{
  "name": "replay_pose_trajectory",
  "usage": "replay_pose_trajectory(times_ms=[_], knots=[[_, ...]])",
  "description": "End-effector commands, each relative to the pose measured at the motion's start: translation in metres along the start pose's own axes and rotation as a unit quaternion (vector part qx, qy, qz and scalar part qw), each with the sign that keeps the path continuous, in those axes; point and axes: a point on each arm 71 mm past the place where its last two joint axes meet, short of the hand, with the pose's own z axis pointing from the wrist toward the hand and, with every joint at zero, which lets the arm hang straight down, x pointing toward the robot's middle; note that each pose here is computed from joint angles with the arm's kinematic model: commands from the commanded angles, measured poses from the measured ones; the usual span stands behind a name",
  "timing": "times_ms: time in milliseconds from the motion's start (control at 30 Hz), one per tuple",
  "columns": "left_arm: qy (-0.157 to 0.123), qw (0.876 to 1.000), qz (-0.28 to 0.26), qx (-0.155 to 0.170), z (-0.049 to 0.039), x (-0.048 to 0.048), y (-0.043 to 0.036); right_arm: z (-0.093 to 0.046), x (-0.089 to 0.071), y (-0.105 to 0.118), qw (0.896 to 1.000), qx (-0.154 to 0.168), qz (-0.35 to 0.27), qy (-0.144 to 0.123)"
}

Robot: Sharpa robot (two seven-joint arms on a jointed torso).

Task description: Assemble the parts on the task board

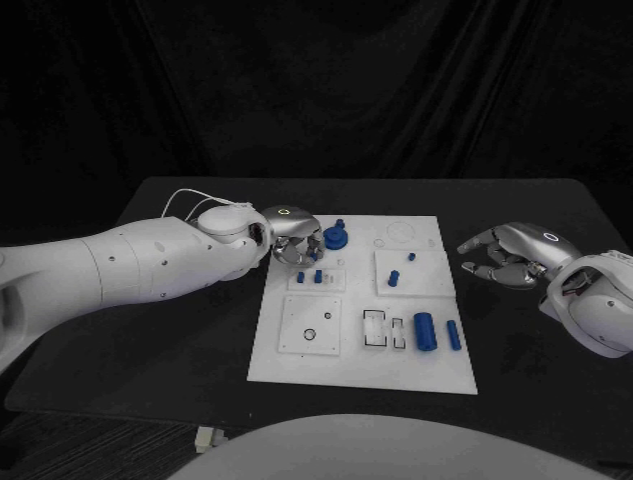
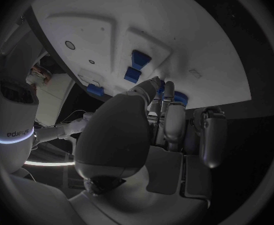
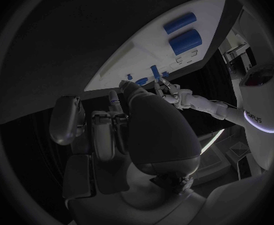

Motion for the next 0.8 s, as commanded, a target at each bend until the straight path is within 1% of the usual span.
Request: replay_pose_trajectory(times_ms=[33,233,433,500,667,733,800], knots=[[0.019,1.0,-0.003,-0.008,-0.0016,0.0054,0.0024,0.0,0.001,0.0,1.0,0.001,0.0,0.003],[0.018,1.0,-0.003,-0.011,-0.0019,0.0055,0.0032,0.0,0.001,0.0,1.0,0.001,0.0,0.002],[-0.001,1.0,0.001,-0.016,-0.0049,0.0031,0.0073,-0.001,0.001,-0.001,1.0,0.003,0.0,0.002],[-0.012,1.0,0.003,-0.017,-0.0076,0.0018,0.0099,-0.002,0.001,-0.001,1.0,0.003,0.0,0.001],[-0.054,0.998,0.012,-0.018,-0.0182,-0.0032,0.0176,-0.006,-0.002,-0.003,1.0,0.005,0.001,-0.006],[-0.074,0.997,0.017,-0.017,-0.0238,-0.0057,0.021,-0.009,-0.003,-0.004,1.0,0.007,0.002,-0.009],[-0.1,0.995,0.024,-0.017,-0.0318,-0.0092,0.0259,-0.012,-0.007,-0.005,1.0,0.009,0.002,-0.015]])
